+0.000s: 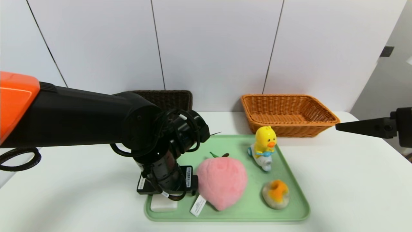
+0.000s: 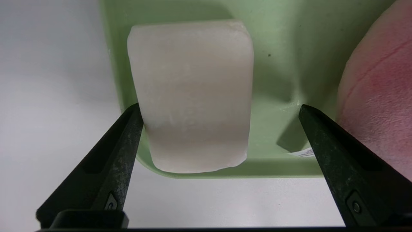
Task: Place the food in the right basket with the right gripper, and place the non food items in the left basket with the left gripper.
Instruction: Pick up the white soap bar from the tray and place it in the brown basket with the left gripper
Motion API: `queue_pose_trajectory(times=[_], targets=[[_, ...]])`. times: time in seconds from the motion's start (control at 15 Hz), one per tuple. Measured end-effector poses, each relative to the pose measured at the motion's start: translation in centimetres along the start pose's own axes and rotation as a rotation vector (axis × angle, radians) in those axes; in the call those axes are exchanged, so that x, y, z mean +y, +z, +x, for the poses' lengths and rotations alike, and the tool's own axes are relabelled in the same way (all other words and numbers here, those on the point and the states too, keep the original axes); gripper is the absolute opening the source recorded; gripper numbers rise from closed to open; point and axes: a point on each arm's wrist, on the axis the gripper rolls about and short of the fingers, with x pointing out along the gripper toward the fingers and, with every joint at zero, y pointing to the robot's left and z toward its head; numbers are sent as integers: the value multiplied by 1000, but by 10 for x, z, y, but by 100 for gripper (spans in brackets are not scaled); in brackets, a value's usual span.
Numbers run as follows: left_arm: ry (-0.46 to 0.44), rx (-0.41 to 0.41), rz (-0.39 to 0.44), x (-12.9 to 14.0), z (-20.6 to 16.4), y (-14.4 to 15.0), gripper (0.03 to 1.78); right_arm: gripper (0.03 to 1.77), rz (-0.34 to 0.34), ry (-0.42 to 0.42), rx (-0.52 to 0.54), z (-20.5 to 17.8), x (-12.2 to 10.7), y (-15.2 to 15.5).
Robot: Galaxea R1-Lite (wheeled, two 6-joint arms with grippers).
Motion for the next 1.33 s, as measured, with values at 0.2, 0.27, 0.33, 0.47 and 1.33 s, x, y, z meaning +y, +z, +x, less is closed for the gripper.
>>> queue_pose_trajectory(times=[0.2,0.27,0.33,0.47,1.33], targets=[[10,9,2,-1,5,0,169,171,-6,0,-30,1,0,2],[13,11,2,-1,6,0,169,171,-10,1,-44,2,0,3],[14,13,2,-1,7,1,169,171,-10,0,-43,2,0,2],[16,15,4,-2,8,0,160,171,-11,2,-43,2,0,2],[55,-94,13,5,-12,1,97,171,-12,3,-48,1,0,2]])
